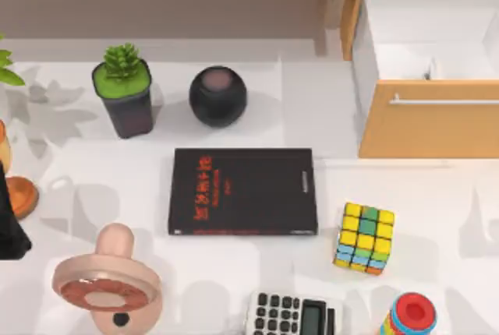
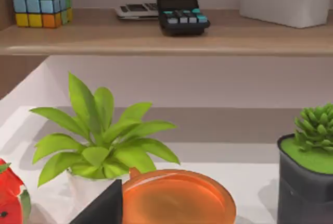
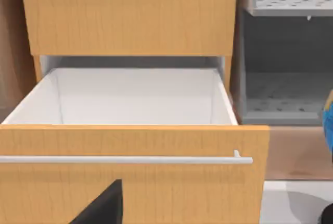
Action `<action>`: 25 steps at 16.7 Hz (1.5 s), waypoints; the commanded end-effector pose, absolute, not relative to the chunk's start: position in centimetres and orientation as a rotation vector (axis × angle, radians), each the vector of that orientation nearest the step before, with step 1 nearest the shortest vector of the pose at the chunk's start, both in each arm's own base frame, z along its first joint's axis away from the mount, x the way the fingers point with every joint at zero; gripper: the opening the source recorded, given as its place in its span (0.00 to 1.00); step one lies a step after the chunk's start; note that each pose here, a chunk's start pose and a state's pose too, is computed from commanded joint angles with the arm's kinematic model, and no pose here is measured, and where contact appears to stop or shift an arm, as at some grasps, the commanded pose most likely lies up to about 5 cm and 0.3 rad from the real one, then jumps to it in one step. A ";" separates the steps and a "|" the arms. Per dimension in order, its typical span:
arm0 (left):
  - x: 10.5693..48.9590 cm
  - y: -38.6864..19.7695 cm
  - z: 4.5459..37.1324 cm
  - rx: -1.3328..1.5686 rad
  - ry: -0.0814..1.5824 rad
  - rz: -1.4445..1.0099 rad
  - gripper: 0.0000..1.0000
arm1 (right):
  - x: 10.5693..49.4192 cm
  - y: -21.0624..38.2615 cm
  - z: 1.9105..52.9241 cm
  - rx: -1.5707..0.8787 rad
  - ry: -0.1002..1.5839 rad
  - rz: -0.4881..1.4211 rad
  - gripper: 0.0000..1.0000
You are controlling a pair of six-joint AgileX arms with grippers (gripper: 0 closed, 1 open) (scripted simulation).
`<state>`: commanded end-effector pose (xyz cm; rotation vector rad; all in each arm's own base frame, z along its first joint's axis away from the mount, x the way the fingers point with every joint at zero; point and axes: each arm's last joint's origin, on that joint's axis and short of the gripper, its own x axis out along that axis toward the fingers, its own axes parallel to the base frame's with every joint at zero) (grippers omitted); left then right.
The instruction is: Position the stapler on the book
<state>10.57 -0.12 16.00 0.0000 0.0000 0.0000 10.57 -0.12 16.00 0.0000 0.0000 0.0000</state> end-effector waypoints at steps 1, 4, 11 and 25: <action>10.6 -0.1 16.0 0.000 0.000 0.000 1.00 | 10.6 -0.1 16.0 0.000 0.000 0.000 1.00; 10.6 -0.1 16.0 0.000 0.000 0.000 1.00 | 10.6 -0.1 16.6 0.002 0.019 0.001 1.00; 10.6 -0.1 16.0 0.000 0.000 0.000 1.00 | 13.0 0.3 24.3 0.019 0.292 0.021 1.00; 10.6 -0.1 16.0 0.000 0.000 0.000 1.00 | 41.5 5.4 26.1 -0.004 1.243 0.044 1.00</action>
